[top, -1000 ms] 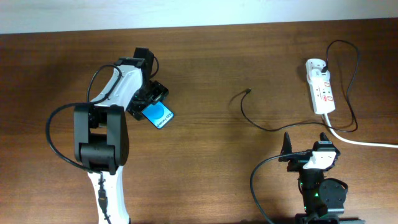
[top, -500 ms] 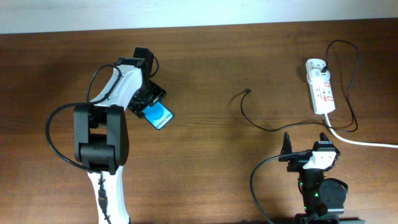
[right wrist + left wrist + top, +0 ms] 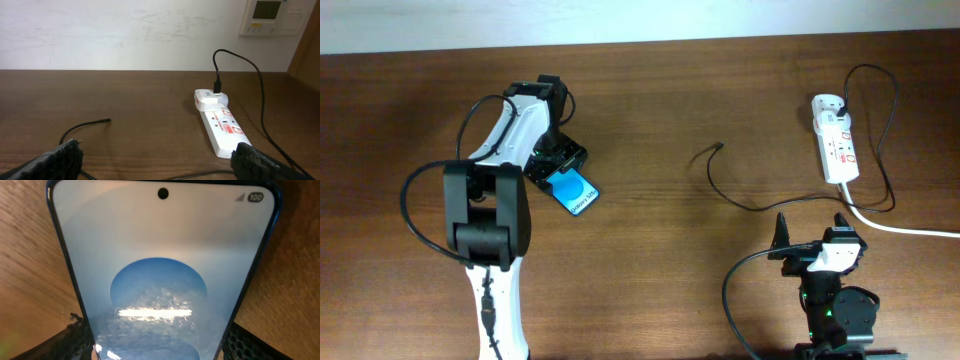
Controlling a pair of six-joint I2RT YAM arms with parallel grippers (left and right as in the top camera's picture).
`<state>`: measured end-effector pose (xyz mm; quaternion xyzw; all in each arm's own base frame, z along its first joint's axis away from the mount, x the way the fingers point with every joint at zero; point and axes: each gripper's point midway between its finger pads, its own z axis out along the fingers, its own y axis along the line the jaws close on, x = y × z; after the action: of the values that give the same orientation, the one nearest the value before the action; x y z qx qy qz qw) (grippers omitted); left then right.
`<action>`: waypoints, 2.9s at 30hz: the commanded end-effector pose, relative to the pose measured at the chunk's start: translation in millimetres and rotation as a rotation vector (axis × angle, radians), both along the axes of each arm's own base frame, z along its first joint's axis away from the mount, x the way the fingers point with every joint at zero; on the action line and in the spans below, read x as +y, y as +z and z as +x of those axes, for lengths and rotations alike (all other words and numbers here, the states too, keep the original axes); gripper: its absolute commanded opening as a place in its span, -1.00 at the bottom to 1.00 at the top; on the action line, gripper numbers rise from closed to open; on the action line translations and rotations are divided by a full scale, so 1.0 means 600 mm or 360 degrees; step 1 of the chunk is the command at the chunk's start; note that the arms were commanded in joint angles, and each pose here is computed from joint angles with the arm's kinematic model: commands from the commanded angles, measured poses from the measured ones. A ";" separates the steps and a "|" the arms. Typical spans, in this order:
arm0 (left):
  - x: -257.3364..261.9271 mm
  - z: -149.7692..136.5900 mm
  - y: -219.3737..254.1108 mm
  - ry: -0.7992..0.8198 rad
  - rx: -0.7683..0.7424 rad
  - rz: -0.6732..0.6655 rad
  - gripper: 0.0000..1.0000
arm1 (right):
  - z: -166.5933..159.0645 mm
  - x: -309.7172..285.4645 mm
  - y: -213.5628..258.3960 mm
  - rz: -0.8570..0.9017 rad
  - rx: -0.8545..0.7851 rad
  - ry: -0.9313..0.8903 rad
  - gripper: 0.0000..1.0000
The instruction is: Plug charger to phone and switch on socket
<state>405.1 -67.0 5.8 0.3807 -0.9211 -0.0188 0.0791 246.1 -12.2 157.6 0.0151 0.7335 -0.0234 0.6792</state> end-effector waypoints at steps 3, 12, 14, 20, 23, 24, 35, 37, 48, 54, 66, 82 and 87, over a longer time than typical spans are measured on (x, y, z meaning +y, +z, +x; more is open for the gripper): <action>-0.023 -0.003 0.011 -0.0053 0.0053 -0.0141 0.47 | -0.001 -0.002 -0.004 -0.0012 0.0006 -0.0014 0.97; -0.094 -0.028 0.042 -0.0231 0.0128 -0.0606 0.45 | -0.001 -0.002 -0.004 -0.0012 0.0006 -0.0014 0.97; -0.119 -0.037 0.056 -0.0293 0.0139 -0.0783 0.45 | -0.001 -0.002 -0.004 -0.0012 0.0006 -0.0014 0.97; -0.167 -0.068 0.102 -0.0387 0.0194 -0.1181 0.45 | -0.001 -0.002 -0.004 -0.0012 0.0006 -0.0014 0.97; -0.192 -0.075 0.131 -0.0394 0.0191 -0.1394 0.45 | -0.001 -0.002 -0.004 -0.0012 0.0006 -0.0014 0.97; -0.197 -0.074 0.135 -0.0383 0.0186 -0.1429 0.44 | -0.001 -0.002 -0.004 -0.0012 0.0006 -0.0014 0.97; -0.223 -0.079 0.150 -0.0427 0.0166 -0.1540 0.49 | -0.017 0.117 0.010 0.0979 0.0101 0.0580 0.97; -0.223 -0.079 0.150 -0.0427 0.0166 -0.1540 0.49 | -0.031 0.147 0.012 0.1407 0.0244 0.0704 0.97; -0.223 -0.079 0.150 -0.0426 0.0166 -0.1540 0.47 | -0.039 0.161 0.057 0.1574 0.0169 0.0848 0.91; -0.223 -0.080 0.150 -0.0423 0.0171 -0.1540 0.46 | -0.032 0.139 0.065 0.1403 0.0319 0.0609 0.91; -0.225 -0.078 0.152 -0.0421 0.0161 -0.1555 0.46 | 0.025 0.312 0.111 0.1345 0.1243 0.0698 0.97; -0.225 -0.071 0.148 -0.0444 0.0124 -0.1551 0.46 | 0.131 0.462 -0.056 0.1356 0.1268 0.0404 0.97; -0.225 -0.071 0.148 -0.0444 0.0124 -0.1551 0.47 | 0.135 0.479 -0.034 0.1338 0.1116 0.0412 0.92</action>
<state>358.1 -197.3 89.0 0.1808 -0.8663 0.3695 0.2833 318.2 279.7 130.9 0.1693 0.8669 0.3627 0.2971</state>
